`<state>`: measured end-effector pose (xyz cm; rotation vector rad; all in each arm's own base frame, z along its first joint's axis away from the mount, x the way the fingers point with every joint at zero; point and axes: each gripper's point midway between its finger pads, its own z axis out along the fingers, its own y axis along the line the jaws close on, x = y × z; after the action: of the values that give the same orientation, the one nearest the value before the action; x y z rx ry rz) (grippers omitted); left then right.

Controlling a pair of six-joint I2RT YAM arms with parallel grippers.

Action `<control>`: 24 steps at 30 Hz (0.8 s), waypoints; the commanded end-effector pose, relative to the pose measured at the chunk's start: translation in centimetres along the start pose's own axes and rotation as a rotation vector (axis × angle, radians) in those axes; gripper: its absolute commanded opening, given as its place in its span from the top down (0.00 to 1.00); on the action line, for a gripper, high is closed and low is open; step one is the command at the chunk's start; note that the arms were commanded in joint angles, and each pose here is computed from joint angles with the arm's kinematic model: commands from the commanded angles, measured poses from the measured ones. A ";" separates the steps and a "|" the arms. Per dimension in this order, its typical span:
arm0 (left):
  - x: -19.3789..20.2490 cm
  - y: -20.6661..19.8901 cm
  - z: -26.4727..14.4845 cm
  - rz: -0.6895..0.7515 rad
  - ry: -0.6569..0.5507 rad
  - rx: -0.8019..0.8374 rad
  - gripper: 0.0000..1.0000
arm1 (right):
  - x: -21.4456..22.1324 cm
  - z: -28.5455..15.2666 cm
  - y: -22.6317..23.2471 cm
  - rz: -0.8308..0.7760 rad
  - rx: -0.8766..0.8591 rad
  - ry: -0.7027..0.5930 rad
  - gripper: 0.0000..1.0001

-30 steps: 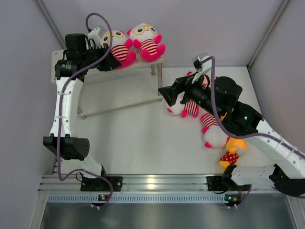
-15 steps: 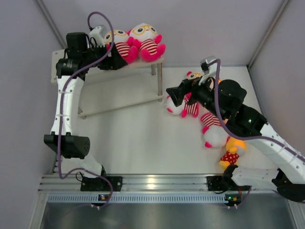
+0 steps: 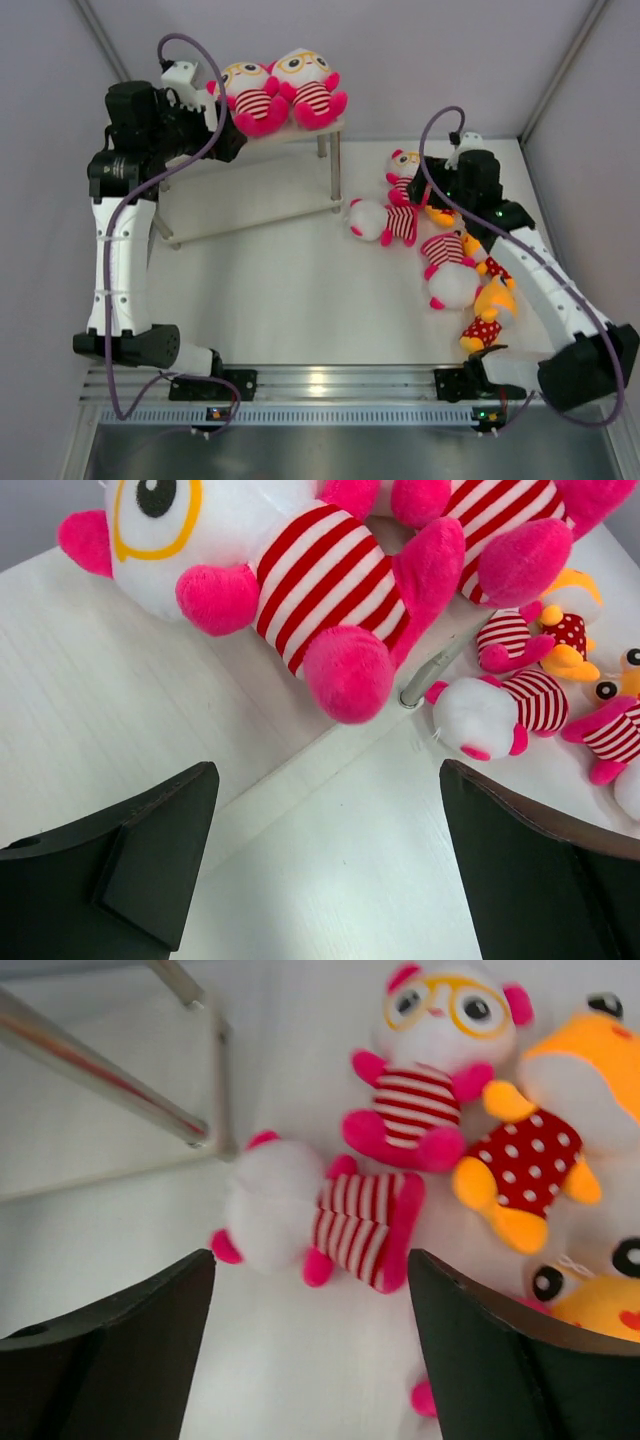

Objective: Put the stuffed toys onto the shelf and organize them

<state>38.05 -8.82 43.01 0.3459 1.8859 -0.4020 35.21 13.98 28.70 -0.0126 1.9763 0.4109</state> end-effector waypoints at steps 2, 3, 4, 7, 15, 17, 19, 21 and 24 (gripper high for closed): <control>-1.1 -0.1 -3.2 0.100 -0.073 -0.056 0.02 | 3.9 5.9 -3.2 -0.026 0.005 0.159 0.31; -0.7 -0.4 -4.0 0.112 -0.076 -0.061 0.02 | 4.6 6.8 -2.0 -0.032 -0.072 0.190 0.32; -0.3 -0.2 -4.4 0.117 -0.073 -0.075 0.02 | 5.9 8.4 -1.8 -0.030 -0.097 0.229 0.32; 1.3 -0.5 -5.9 0.133 -0.064 -0.093 0.02 | 8.1 11.8 -3.0 -0.011 -0.056 0.293 0.21; 4.1 -3.8 -10.3 0.189 -0.103 -0.012 0.13 | 16.2 16.4 -5.8 0.051 0.029 0.488 0.39; 5.3 -4.8 -10.7 0.198 -0.075 0.041 0.16 | 16.9 15.8 -6.1 0.075 0.043 0.486 0.84; 6.5 -6.9 -11.1 0.198 -0.054 0.158 0.18 | 17.2 14.0 -5.6 0.076 0.043 0.482 1.00; 8.4 -8.5 -11.1 0.196 -0.015 0.259 0.19 | 17.2 12.1 -4.1 0.065 0.004 0.483 1.00; 10.8 -8.6 -10.6 0.209 0.031 0.298 0.21 | 13.8 5.8 1.2 0.033 -0.156 0.380 1.00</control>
<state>22.89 -10.09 39.81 0.6310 1.7674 -0.4372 37.71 16.12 7.07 -0.0560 2.4813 0.4584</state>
